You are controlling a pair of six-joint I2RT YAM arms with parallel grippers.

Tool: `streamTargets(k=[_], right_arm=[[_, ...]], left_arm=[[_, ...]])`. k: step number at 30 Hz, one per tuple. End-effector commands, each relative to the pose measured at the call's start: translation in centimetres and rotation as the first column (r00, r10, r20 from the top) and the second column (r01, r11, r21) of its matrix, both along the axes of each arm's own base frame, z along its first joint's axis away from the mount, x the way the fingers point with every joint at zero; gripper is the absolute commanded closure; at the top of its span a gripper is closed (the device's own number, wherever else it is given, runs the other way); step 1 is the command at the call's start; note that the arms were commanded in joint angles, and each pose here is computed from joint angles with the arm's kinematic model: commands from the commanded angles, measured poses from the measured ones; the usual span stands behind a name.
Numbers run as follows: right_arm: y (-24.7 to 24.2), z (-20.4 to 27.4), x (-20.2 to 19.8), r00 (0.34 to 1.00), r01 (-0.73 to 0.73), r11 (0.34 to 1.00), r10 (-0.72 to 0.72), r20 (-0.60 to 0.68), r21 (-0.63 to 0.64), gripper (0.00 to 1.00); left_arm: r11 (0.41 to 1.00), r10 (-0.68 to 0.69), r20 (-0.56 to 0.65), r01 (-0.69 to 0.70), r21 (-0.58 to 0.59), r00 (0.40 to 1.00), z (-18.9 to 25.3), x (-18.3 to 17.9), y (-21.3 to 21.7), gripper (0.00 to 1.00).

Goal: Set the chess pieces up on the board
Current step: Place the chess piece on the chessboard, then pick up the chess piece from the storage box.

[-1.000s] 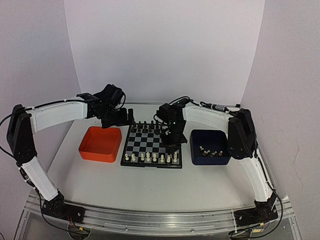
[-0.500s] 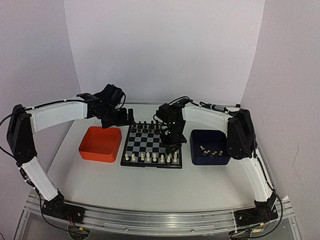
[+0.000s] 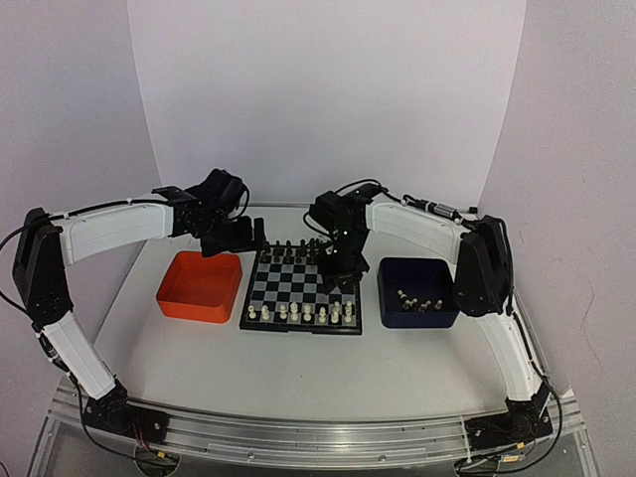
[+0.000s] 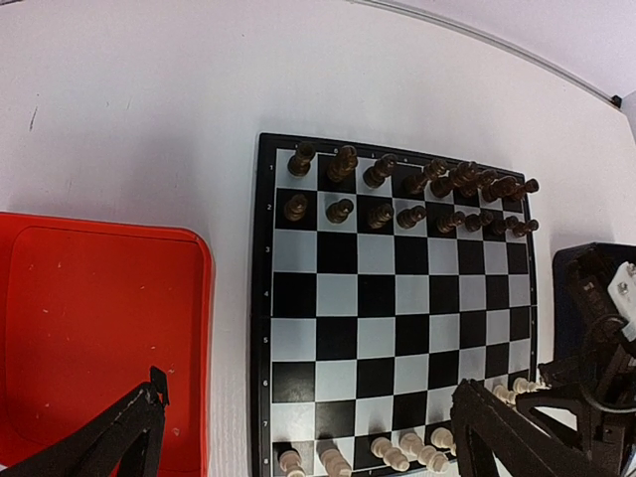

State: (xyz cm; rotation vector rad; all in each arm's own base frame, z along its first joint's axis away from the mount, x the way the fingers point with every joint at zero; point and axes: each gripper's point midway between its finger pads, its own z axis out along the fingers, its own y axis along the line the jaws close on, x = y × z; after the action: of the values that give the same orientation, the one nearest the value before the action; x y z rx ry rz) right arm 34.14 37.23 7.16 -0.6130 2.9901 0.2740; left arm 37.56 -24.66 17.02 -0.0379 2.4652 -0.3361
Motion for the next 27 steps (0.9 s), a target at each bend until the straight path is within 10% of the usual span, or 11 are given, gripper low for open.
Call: streamTargets(k=[1,15,27], right_arm=[[-1.1,8.3,1.6,0.977,-0.018,0.999,0.010,0.212,0.034,0.56],[-17.3,9.0,2.5,0.959,0.147,0.989,-0.151,0.241,0.032,0.14],[-22.1,3.5,2.2,0.994,0.039,0.999,-0.040,0.099,0.013,0.10]], left_arm=[[0.999,0.010,0.091,-0.006,-0.046,0.996,3.5,0.8,0.1,0.00],[0.994,0.056,0.249,-0.030,-0.106,0.967,7.8,4.3,-0.4,0.00],[0.985,0.047,0.347,0.014,-0.172,0.937,9.3,10.9,-1.4,0.00]])
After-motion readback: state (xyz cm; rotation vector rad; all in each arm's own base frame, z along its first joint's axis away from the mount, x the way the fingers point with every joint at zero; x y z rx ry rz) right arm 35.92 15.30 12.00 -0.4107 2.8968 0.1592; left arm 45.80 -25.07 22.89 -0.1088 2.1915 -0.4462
